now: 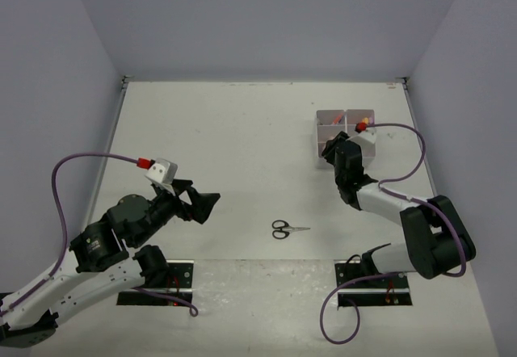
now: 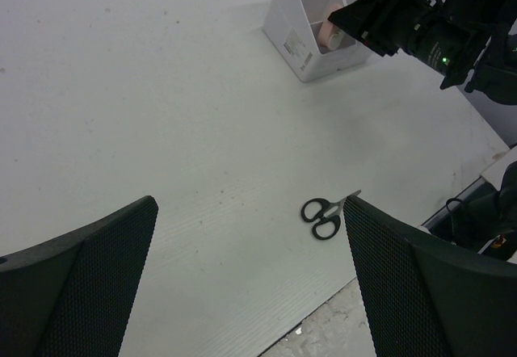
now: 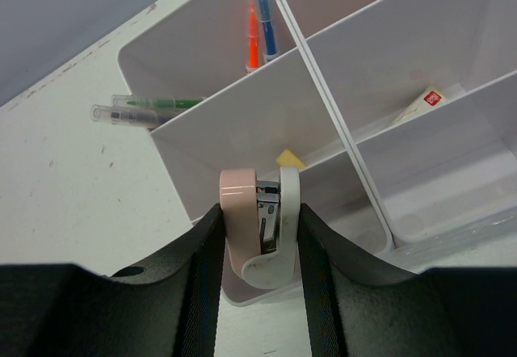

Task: Sort the stationery into containers
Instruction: Place the stationery in the storage box.

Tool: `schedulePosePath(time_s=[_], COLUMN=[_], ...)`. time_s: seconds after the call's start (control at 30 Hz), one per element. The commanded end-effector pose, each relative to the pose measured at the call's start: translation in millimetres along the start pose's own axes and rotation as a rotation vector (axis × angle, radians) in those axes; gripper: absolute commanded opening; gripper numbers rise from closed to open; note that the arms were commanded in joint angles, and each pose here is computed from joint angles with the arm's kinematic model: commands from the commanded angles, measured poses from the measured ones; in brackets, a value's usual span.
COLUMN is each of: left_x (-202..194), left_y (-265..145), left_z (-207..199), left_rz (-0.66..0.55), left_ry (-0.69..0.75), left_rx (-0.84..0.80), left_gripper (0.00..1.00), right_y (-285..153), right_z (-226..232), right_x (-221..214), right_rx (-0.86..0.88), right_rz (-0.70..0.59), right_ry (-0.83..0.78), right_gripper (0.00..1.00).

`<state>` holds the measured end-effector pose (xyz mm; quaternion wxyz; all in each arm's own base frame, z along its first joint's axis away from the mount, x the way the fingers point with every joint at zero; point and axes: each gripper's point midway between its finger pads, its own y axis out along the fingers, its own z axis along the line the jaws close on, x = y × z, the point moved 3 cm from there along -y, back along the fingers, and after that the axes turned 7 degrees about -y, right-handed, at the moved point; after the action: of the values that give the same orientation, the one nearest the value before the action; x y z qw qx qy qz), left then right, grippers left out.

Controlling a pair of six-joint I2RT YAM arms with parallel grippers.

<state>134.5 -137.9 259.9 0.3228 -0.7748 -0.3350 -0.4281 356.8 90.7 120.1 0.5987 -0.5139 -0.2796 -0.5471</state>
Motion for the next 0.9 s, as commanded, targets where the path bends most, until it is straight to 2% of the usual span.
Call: schedulePosePath(time_s=[0.0, 0.2, 0.5, 0.6, 0.7, 0.77, 0.87], left_x=[2.0, 1.5, 2.1, 1.6, 1.8, 1.2, 1.5], left_y=[1.8, 2.0, 2.1, 2.1, 2.1, 2.5, 2.4], left_z=[-0.4, -0.1, 0.1, -0.5, -0.4, -0.2, -0.4], left_rz=[-0.022, -0.021, -0.022, -0.02, -0.021, -0.019, -0.019], left_ry=[0.011, 0.012, 0.011, 0.012, 0.012, 0.013, 0.012], left_rx=[-0.011, -0.01, -0.007, -0.011, -0.01, -0.009, -0.009], left_gripper=[1.0, 1.0, 1.0, 1.0, 1.0, 1.0, 1.0], right_y=[4.9, 4.9, 4.3, 3.7, 3.6, 3.7, 2.9], right_z=[8.6, 7.9, 7.9, 8.8, 9.7, 10.7, 9.6], right_x=[19.2, 18.1, 17.5, 16.6, 15.9, 15.4, 15.9], right_rx=[-0.004, -0.011, -0.01, -0.001, 0.01, 0.016, 0.011], right_rz=[-0.049, -0.04, -0.035, -0.03, -0.03, -0.028, -0.029], right_ry=[0.063, 0.061, 0.061, 0.058, 0.05, 0.047, 0.054], right_gripper=[0.12, 0.39, 0.43, 0.36, 0.24, 0.26, 0.37])
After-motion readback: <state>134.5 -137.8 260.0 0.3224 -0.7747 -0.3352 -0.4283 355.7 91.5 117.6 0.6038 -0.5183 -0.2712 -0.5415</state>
